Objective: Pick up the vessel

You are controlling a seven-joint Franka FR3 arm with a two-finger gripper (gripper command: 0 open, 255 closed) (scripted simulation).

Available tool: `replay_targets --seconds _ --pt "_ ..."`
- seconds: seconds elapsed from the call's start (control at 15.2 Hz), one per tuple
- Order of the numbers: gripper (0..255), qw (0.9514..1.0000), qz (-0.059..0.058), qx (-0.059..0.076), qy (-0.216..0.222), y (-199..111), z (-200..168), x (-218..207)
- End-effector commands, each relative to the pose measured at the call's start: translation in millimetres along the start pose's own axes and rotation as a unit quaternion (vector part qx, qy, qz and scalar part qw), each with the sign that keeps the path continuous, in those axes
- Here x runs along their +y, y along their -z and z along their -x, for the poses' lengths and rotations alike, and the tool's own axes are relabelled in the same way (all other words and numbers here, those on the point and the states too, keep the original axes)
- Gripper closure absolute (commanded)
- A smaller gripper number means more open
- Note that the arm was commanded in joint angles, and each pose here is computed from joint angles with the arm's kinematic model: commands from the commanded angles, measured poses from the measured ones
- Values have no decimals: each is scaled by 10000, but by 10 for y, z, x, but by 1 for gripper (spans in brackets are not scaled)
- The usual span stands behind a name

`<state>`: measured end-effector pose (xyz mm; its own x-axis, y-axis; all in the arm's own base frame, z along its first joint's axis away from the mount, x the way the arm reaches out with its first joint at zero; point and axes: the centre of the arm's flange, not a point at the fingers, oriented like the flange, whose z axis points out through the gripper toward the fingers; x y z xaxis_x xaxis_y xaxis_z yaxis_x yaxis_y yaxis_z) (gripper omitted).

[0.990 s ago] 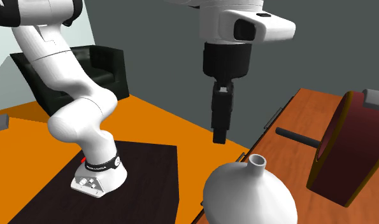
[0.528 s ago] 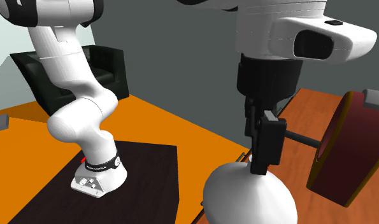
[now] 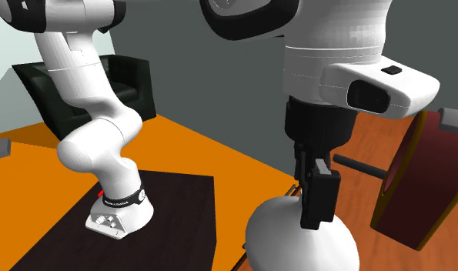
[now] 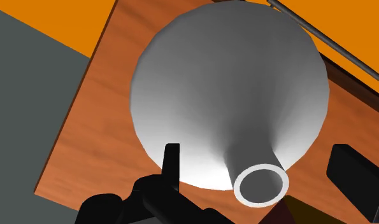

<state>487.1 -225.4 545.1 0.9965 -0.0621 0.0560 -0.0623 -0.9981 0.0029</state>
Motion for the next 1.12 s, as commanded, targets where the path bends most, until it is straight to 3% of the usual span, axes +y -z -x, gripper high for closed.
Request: replay_targets --seconds 0.0,0.59,1.06 --pt "255 10000 0 2 0 -12 1 -2" --pt "255 10000 0 2 0 -13 1 -1" --pt "255 10000 0 2 0 356 -20 1"
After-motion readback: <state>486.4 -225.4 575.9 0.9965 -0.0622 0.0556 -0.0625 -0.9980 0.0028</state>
